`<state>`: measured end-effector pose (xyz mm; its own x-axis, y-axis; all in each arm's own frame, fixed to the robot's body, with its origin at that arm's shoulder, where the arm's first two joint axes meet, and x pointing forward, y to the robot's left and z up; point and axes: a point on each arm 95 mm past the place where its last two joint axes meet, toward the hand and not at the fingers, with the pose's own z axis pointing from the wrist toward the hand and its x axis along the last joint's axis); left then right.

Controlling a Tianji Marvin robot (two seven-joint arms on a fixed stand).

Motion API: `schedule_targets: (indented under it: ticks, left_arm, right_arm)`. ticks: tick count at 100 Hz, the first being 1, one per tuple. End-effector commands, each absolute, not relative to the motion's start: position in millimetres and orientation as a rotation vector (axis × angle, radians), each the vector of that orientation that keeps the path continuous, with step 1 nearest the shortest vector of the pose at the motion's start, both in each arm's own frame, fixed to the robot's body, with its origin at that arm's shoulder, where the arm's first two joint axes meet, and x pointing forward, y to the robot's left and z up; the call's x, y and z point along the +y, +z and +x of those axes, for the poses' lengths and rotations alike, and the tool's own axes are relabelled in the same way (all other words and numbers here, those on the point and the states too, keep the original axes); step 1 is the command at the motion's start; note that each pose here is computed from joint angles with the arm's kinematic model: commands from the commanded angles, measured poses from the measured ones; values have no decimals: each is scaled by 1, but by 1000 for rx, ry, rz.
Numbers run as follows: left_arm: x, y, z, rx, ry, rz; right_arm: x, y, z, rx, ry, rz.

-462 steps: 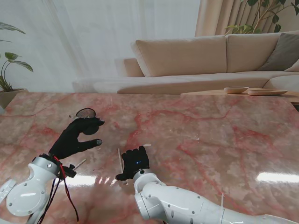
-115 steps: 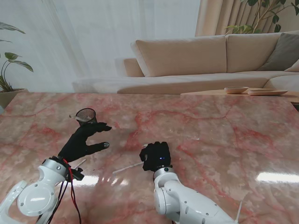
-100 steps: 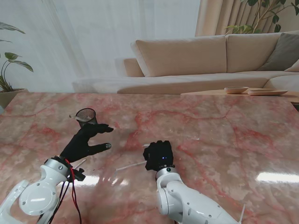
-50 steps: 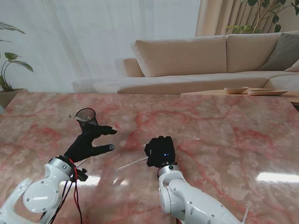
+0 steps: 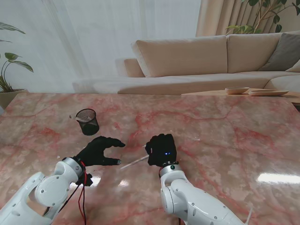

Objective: Insert makeup brushes into the holder

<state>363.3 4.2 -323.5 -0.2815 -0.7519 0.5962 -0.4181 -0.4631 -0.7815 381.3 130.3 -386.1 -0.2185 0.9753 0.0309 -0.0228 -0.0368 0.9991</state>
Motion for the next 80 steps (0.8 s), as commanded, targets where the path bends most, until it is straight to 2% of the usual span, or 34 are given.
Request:
schedule_targets:
  ticks: [1, 80]
  left_arm:
    - [2, -330, 365, 1476, -1777, -1708]
    - [-37, -362, 398, 1664, -1622, -1765]
  right_arm:
    - [131, -388, 378, 1339, 1409, 1110]
    - [132, -370, 372, 1311, 1467, 1023]
